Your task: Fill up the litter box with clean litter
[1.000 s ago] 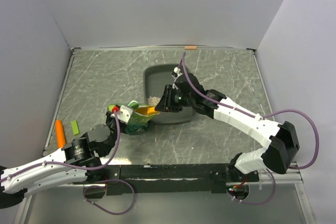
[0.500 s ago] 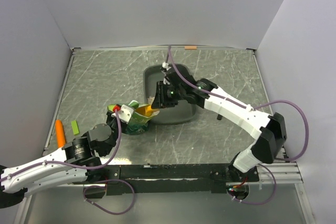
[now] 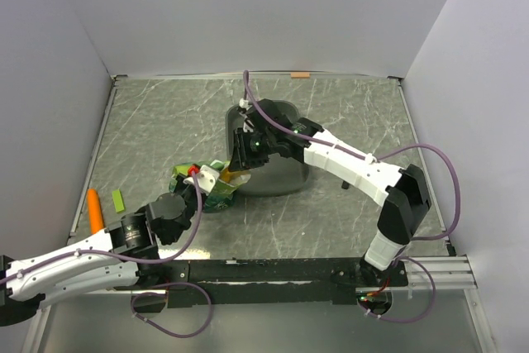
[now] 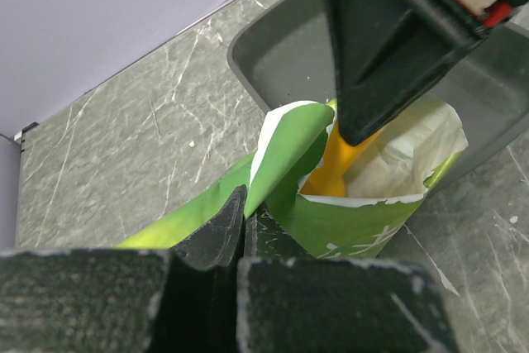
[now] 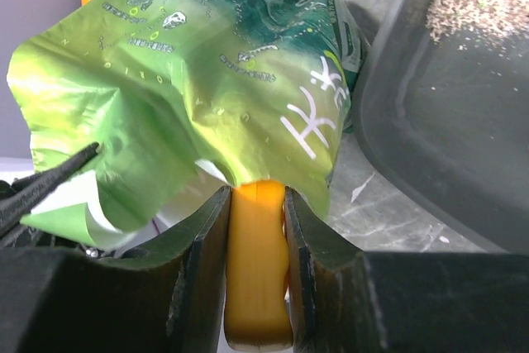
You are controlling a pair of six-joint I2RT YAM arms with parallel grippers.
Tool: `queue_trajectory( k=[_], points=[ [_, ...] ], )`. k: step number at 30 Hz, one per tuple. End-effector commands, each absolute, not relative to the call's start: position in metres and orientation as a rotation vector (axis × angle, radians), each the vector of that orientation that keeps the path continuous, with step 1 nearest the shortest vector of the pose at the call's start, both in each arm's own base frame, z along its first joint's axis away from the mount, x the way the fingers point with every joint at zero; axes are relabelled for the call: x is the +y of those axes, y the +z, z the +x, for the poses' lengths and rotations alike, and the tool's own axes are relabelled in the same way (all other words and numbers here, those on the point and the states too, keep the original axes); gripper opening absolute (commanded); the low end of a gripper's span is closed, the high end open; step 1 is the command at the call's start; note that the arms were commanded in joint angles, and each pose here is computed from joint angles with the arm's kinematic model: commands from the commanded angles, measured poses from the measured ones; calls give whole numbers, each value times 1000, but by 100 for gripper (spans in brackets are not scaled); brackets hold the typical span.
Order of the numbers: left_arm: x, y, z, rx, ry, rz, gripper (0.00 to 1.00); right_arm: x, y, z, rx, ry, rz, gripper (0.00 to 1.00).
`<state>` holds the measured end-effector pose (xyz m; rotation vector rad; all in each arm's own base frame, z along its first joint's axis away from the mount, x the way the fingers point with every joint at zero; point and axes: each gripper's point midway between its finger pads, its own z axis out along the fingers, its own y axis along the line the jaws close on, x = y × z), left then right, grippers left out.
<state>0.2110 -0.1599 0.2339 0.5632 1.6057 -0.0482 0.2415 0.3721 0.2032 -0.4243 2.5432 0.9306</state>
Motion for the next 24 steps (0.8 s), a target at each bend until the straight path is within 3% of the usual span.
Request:
queue_trajectory(
  k=[1,16,24],
  points=[
    [-170,243,210,1597,-115,547,1,361,158,242,2643,814,-416,0],
    [-172,241,210,1589,-126,544,1,373,115,224,2603,1190,-223,0],
    [-169,239,210,1584,-113,545,1,382,137,219,2402,1497,-307,0]
  ],
)
